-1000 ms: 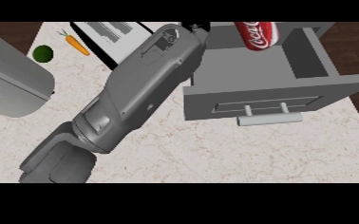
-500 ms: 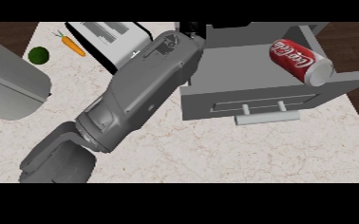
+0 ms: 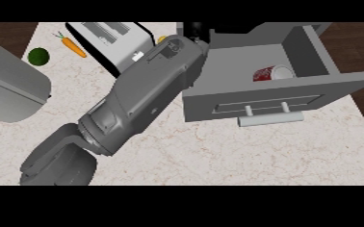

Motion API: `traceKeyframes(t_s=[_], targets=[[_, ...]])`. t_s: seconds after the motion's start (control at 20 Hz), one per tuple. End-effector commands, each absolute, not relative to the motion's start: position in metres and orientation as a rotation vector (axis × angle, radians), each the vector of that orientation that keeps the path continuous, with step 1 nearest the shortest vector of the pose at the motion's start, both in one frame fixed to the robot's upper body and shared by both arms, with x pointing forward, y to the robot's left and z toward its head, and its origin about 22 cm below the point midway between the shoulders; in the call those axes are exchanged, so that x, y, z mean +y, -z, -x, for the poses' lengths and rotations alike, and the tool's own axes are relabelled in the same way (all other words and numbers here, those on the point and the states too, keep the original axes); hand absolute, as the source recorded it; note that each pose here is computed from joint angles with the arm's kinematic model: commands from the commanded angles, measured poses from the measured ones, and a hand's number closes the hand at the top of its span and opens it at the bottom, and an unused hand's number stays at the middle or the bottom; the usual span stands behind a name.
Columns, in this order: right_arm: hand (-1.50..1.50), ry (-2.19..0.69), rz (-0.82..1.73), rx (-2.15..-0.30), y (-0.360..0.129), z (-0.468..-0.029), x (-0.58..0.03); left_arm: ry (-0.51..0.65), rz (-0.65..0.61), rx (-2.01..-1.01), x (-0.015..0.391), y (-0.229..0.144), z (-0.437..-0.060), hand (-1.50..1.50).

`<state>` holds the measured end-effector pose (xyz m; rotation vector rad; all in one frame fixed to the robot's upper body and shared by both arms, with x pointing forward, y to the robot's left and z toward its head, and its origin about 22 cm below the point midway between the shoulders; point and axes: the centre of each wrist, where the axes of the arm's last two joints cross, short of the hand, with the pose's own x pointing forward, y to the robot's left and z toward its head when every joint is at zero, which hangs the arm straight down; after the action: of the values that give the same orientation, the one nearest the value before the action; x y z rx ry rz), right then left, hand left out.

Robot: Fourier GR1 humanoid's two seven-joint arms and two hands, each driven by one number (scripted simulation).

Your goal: Pick up the can, place it into the drawer and close the drawer

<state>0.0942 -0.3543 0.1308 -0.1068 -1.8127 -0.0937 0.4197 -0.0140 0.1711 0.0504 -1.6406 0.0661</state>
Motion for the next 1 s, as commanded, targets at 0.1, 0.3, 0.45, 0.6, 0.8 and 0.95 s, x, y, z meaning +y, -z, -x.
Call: traceKeyframes(t_s=[0.1, 0.3, 0.45, 0.6, 0.8, 0.95], targets=[[-1.5, 0.064, 0.102, -1.838, -0.138, -0.097, -0.355, -0.119, -0.077, -1.656, -0.012, -0.171, -0.423, -1.5], [-1.5, -0.14, 0.332, -1.929, -0.163, -0.091, -0.349, -0.095, -0.015, -1.678, -0.018, -0.171, -0.416, -1.5], [-1.5, -0.253, 0.348, -1.981, -0.17, -0.099, -0.345, -0.115, 0.02, -1.68, -0.015, -0.164, -0.414, -1.5], [-1.5, -0.296, 0.356, -2.045, -0.177, -0.113, -0.333, -0.121, 0.042, -1.721, -0.019, -0.167, -0.411, -1.5], [-1.5, -0.412, 0.442, -2.041, -0.178, -0.122, -0.326, -0.121, 0.018, -1.765, -0.029, -0.193, -0.412, -1.5], [-1.5, -0.473, 0.507, -2.037, -0.181, -0.125, -0.31, -0.13, 0.035, -1.762, -0.025, -0.194, -0.417, -1.5]])
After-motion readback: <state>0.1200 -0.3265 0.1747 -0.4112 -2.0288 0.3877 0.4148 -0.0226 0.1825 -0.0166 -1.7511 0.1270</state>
